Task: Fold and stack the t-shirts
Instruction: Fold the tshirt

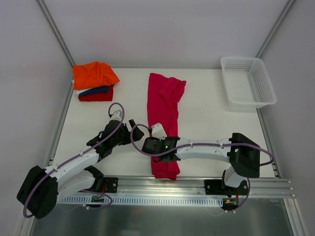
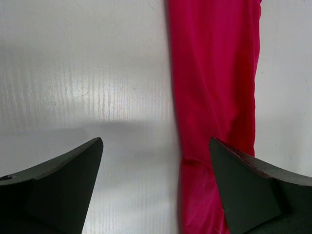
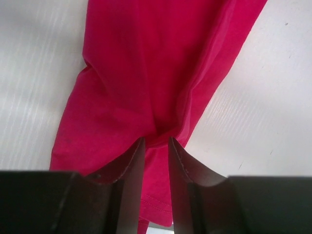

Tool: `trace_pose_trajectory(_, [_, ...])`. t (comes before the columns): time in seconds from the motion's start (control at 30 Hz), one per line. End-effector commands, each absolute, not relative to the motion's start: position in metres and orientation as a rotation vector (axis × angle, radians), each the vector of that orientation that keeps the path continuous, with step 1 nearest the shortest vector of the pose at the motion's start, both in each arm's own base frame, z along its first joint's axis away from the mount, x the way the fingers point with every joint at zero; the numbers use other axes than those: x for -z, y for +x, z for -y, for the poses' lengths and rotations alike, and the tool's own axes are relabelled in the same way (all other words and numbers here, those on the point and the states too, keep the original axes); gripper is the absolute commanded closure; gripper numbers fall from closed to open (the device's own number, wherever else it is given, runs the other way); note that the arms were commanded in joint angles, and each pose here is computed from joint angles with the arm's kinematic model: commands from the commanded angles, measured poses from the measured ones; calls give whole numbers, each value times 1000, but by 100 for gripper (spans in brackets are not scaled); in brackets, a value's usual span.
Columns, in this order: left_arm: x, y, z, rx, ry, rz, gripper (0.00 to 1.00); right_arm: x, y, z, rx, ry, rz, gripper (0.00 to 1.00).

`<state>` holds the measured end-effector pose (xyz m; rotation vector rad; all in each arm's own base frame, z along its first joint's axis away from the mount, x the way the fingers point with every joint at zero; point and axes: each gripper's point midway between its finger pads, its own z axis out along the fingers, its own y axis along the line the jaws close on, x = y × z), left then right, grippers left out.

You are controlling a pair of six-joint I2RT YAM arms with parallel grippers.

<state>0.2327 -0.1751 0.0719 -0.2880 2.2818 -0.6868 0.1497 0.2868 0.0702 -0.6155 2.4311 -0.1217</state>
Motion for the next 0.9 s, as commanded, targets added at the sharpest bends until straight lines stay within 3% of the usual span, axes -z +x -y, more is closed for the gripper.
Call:
trace_pose_trajectory(0.0, [-75,235,177,707,-280,-2270,9,-74,143,-294,73,-597,-2431,71])
trace_pose_trajectory(0.43, [-79,235,176,708,-280,-2258,9,-43,113,-326,35,-671,-2453,71])
trace_pose_trajectory(0.87, [-80,233,177,725,-285,-2257,9,-46,112,-282,146,-594,-2455,71])
